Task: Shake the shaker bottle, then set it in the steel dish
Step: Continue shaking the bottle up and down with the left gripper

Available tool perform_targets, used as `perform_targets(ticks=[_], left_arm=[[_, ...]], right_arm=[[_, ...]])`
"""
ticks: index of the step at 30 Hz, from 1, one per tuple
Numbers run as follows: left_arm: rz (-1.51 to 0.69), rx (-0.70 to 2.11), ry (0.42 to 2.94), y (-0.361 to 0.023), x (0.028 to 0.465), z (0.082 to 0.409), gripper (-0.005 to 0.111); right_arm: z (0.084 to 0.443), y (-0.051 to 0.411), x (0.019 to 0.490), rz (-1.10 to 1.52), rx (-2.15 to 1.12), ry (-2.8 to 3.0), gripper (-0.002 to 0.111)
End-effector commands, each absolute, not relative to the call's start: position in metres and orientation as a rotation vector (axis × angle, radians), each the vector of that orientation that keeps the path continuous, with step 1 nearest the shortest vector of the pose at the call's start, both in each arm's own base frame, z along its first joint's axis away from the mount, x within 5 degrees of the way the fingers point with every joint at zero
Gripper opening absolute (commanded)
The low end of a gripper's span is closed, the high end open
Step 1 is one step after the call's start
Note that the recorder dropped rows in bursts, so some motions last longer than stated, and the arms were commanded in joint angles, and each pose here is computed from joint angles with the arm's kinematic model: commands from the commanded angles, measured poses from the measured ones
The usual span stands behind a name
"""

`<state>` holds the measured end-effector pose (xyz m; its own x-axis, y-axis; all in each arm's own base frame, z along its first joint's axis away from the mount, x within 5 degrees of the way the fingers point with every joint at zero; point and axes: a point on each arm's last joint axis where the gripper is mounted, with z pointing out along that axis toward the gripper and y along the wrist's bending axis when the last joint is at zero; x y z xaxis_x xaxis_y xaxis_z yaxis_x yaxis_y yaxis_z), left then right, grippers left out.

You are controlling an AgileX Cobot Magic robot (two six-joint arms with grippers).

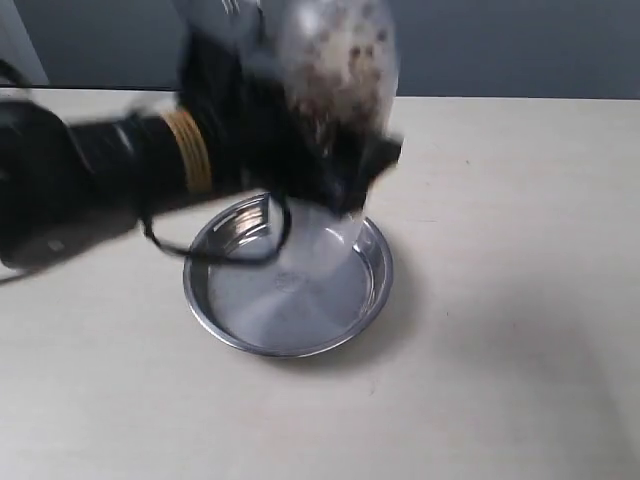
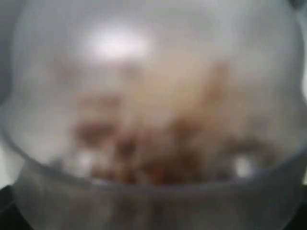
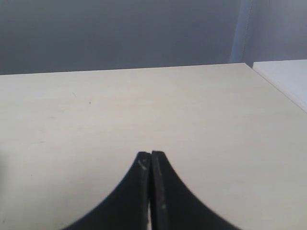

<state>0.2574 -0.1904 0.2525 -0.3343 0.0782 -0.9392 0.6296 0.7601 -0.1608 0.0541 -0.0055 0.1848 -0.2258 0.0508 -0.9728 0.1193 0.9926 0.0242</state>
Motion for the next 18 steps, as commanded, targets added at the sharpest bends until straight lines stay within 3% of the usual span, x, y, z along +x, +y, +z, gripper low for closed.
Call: perform_targets(ticks=[1, 3, 4, 7, 9, 11, 13, 15, 18], left_arm=[[-0.712, 0.539, 1.576, -0.188, 0.244, 0.311, 0.0], [-0.674, 0.549, 1.478, -0.182, 0.237, 0.346, 0.0], [-0.649, 0.562, 1.524, -0.181, 0.236, 0.341, 0.0], [-0.587, 0.589, 1.842, -0.187, 0.246, 0.26, 0.0], [-0.626, 0.521, 1.928, -0.187, 0.249, 0.233, 0.0], [-0.714, 0.491, 1.775, -0.19, 0.247, 0.263, 0.0], [-0.731, 0.554, 1.509, -0.189, 0.238, 0.318, 0.0], [-0.667, 0.569, 1.528, -0.185, 0.237, 0.328, 0.0], [-0.586, 0.598, 1.864, -0.189, 0.246, 0.249, 0.0]], right_arm=[[0.186, -0.006, 0.054, -0.068, 0.126, 1.784, -0.001], [0.186, -0.006, 0.054, -0.068, 0.126, 1.784, -0.001], [0.186, -0.006, 0.054, -0.068, 0.126, 1.784, -0.001], [0.186, -0.006, 0.054, -0.068, 0.126, 1.784, -0.001], [0.186, -0.006, 0.054, -0.068, 0.126, 1.784, -0.001], [0.186, -0.006, 0.054, -0.068, 0.126, 1.784, -0.001], [0.186, -0.006, 0.054, -0.068, 0.126, 1.784, -0.001], [0.186, -0.006, 0.054, -0.068, 0.126, 1.784, -0.001], [0.186, -0.006, 0.054, -0.068, 0.126, 1.784, -0.001]])
